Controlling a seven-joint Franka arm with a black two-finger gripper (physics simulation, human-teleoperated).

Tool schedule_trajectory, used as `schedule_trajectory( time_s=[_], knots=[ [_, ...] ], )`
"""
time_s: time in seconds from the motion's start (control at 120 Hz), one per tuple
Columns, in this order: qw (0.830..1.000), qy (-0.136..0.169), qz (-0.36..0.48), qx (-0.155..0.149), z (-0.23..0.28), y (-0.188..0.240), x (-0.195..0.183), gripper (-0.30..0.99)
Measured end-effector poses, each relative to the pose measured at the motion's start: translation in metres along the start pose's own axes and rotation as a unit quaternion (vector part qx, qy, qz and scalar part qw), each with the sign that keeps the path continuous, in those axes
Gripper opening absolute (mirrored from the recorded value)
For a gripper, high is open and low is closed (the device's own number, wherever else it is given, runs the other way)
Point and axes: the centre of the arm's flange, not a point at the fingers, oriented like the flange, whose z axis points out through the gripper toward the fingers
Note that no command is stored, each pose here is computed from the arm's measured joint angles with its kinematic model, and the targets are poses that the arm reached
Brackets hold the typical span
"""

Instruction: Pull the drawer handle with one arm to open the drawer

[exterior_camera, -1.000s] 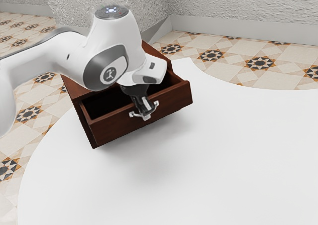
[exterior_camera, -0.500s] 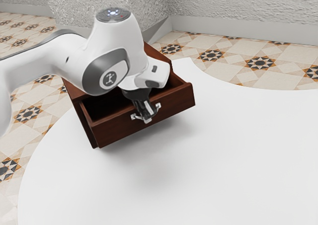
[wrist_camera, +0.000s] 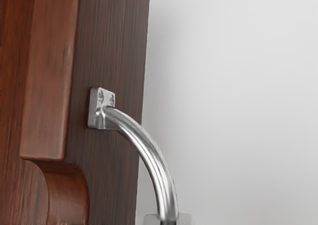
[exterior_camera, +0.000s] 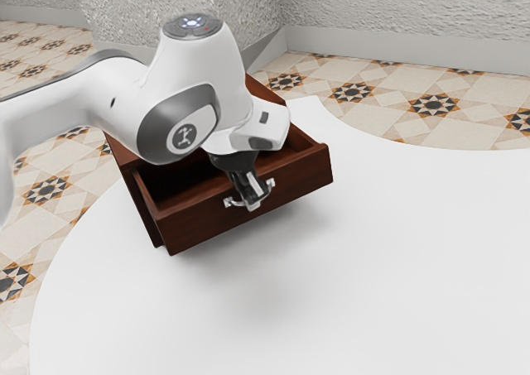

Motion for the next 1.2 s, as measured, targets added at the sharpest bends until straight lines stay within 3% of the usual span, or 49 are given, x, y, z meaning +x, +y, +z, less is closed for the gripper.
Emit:
schedule_trajectory(
  time_s=[0.758,0.875,1.008,1.117,1.2],
  knots=[
    [1.0,0.005,-0.003,0.007,-0.011,0.006,-0.001,0.04],
    [1.0,0.01,-0.001,0.011,-0.02,0.009,-0.003,0.14],
    [1.0,0.015,0.002,0.013,-0.031,0.013,-0.004,0.38],
    [0.999,0.038,-0.006,0.013,-0.073,0.007,0.004,0.5],
    [0.999,0.038,-0.009,0.002,-0.086,0.007,0.01,0.56]
  ],
)
